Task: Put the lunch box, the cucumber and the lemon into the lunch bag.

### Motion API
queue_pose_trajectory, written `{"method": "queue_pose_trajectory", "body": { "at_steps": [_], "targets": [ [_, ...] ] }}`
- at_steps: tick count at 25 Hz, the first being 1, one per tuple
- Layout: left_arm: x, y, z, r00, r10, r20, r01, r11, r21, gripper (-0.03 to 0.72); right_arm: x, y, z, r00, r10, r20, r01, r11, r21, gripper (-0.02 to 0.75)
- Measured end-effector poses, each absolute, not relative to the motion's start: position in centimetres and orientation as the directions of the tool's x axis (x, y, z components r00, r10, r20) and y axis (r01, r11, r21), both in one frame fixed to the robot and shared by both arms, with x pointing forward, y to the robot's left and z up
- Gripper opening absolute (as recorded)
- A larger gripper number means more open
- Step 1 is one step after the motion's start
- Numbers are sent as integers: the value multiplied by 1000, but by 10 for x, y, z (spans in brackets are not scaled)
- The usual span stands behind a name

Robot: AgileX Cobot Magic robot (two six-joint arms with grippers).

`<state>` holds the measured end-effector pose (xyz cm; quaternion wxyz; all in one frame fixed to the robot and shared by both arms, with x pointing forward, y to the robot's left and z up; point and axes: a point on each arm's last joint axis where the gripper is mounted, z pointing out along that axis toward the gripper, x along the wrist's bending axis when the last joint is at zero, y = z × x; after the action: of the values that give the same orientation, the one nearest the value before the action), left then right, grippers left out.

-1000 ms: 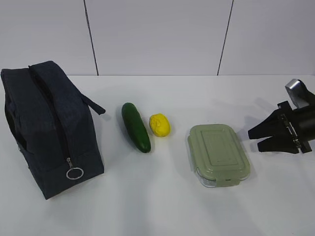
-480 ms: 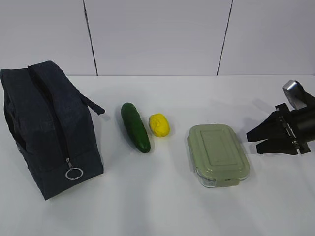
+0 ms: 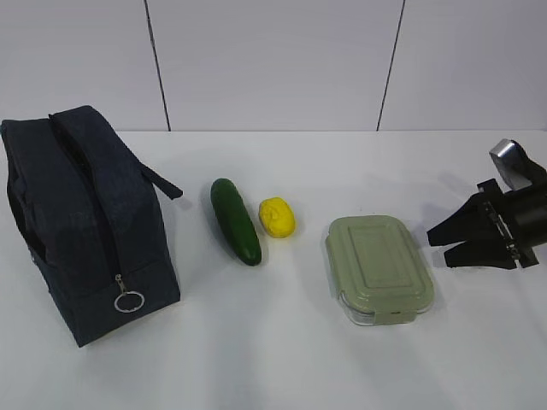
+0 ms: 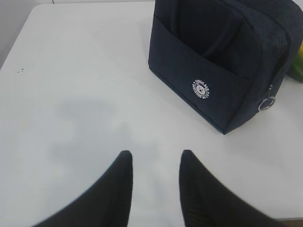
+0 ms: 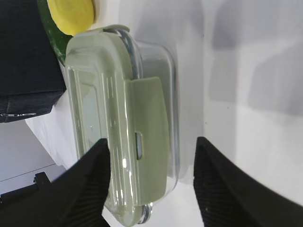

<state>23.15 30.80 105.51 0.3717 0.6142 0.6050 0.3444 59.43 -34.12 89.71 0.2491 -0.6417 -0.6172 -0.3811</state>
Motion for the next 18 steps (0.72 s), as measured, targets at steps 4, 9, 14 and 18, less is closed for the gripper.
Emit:
{"method": "queue_pose_trajectory", "body": {
  "at_steps": [4,9,14,18],
  "targets": [
    [231,308,1055,31,999,-27,487,8,873,243,596,-331,897,-75,599,797,984,-85,157,432],
    [231,308,1055,31,999,-27,487,8,873,243,597,-314,897,-142,596,791,982,-17,189,446],
    [231,308,1055,31,999,-27,487,8,873,243,597,-312,898,-164,594,788,979,-3,206,458],
    [231,308,1055,31,999,-27,487,8,873,243,597,-312,897,-173,593,786,977,3,212,542]
  ]
}}
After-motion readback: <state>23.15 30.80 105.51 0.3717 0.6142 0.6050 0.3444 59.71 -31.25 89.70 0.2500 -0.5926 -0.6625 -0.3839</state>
